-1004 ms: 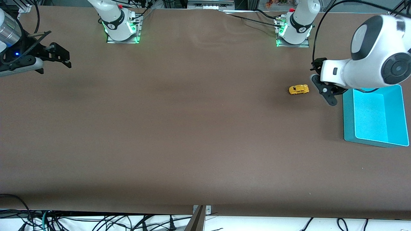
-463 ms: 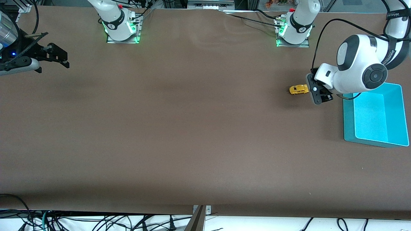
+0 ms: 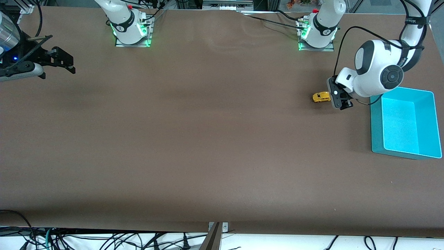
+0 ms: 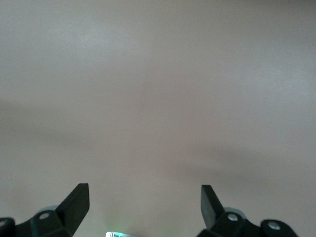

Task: Wind and store yellow beetle car
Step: 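Lower the left gripper onto the rolled car and grasp it, then lift the yellow car off the table with the left gripper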

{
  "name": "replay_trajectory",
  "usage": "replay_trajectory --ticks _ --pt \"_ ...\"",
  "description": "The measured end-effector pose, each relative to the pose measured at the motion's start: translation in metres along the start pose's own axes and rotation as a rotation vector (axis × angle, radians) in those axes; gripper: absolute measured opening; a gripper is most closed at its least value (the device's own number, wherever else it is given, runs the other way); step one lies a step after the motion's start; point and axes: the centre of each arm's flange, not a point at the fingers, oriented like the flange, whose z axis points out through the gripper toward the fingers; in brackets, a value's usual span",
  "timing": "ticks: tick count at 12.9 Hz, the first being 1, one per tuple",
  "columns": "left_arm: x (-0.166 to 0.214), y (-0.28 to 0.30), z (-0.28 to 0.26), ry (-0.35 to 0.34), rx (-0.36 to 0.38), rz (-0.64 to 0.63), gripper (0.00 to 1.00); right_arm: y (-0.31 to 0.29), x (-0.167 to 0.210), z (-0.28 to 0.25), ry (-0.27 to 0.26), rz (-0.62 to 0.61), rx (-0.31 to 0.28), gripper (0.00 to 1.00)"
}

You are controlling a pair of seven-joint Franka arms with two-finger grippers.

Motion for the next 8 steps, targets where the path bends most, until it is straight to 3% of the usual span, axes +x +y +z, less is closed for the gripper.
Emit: replay_trajectory --ticks 8 --pt "-0.019 0.026 0.066 0.033 0.144 0.006 1.00 -0.001 0.000 0.000 -0.001 -0.002 0.000 1.00"
